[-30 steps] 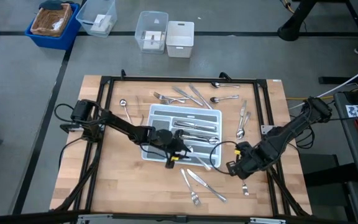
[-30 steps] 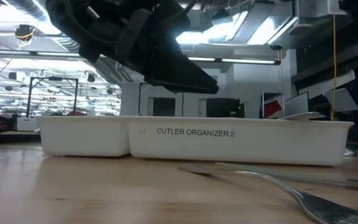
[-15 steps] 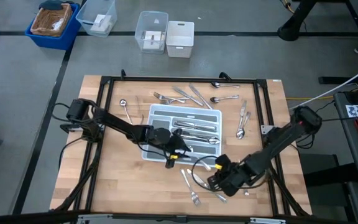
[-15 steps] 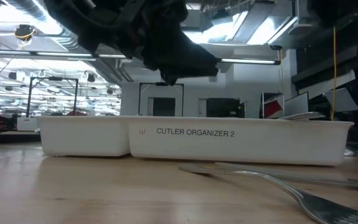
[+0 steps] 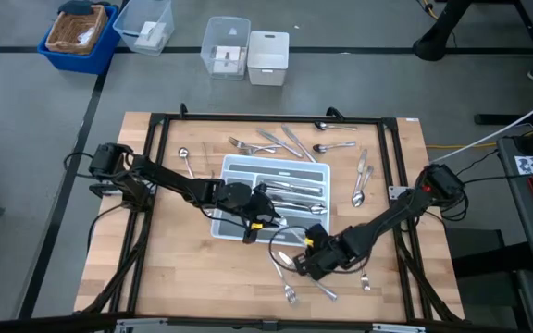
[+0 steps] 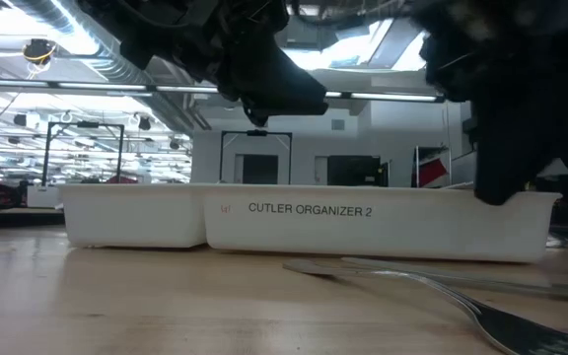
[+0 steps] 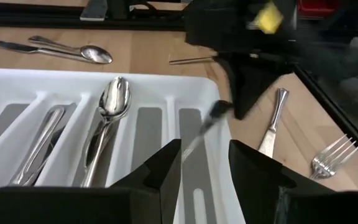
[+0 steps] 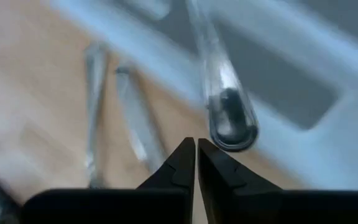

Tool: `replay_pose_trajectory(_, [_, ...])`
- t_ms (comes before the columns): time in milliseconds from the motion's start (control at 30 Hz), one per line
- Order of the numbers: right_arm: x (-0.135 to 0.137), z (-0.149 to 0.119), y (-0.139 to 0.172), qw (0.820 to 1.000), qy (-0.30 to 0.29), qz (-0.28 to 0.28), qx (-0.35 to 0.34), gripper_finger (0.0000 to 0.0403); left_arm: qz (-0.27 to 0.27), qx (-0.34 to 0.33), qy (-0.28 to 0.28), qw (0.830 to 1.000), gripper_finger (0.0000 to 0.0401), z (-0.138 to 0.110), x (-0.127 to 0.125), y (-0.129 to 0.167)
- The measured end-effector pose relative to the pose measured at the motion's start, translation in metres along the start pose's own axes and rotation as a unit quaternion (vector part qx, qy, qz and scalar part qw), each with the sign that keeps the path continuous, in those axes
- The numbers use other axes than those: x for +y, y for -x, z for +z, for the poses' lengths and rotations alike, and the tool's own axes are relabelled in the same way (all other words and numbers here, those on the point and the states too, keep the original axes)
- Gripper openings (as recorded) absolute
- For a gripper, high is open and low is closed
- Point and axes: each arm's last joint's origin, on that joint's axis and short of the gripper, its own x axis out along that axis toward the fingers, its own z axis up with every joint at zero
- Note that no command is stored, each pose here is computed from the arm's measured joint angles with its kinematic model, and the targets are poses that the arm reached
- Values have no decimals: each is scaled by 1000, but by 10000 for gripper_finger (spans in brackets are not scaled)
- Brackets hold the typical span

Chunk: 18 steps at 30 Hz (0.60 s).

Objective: Sort silverware
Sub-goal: Put the fork into the organizer tray

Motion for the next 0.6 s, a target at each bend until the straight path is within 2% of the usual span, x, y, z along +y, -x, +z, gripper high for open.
replay_pose_trajectory(133, [-2, 15, 7, 1000, -17, -7, -4, 24, 0, 4, 1, 1000, 125, -1, 0, 0])
replay_pose_trajectory(267, [-6, 24, 20, 999, -17, -15, -41, 24, 0, 15, 2, 1000, 125, -3, 0, 0])
replay_pose_trajectory(400, [-15, 28, 32, 997, -25, -43, -66, 24, 1, 15, 2, 1000, 125, -3, 0, 0])
replay_pose_trajectory(500, [-20, 28, 37, 996, -33, -59, -53, 24, 1, 18, 3, 1000, 125, -3, 0, 0])
replay_pose_trajectory(600, [-19, 26, 41, 998, -41, -53, 0, 24, 1, 33, 8, 999, 125, -6, 0, 0])
